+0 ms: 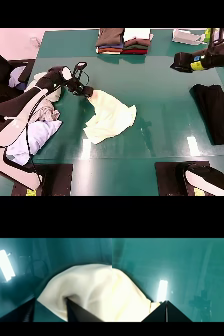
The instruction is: Fold the shirts.
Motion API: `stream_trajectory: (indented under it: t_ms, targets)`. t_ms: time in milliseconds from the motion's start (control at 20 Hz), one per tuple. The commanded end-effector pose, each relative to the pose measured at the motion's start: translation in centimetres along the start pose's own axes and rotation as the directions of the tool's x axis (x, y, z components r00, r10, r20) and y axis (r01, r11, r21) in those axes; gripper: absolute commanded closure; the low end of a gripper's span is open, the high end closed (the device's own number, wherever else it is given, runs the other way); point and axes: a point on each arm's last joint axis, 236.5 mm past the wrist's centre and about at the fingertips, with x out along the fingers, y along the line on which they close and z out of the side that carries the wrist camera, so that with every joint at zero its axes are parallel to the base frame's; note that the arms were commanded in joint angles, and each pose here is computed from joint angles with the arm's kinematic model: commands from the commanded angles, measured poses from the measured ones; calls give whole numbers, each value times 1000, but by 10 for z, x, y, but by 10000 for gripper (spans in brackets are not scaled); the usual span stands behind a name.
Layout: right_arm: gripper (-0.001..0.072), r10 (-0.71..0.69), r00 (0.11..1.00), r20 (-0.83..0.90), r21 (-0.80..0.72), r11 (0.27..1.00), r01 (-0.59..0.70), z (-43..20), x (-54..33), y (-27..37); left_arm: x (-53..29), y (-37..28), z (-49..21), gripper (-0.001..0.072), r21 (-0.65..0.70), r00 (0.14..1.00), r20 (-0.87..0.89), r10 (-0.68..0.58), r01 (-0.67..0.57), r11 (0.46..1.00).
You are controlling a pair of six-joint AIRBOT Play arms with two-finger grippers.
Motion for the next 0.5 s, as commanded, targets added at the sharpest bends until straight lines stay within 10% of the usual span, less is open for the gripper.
stream_trajectory:
  t_ms: [0, 350, 450]
  targets:
    - [695, -10, 998, -62, 15, 1000, 11, -20, 15, -7, 1, 0, 2, 685, 32, 1000, 8, -2, 2, 999]
    - [661, -22, 951, -310, 12, 1000, 28, -118, 75, -15, -30, 12, 18, 680, 122, 997, -5, 80, -79, 989]
    - [228, 16, 914, -406, 14, 1000, -11, -158, 104, 2, -37, 9, 26, 680, 126, 997, 14, 79, -81, 989]
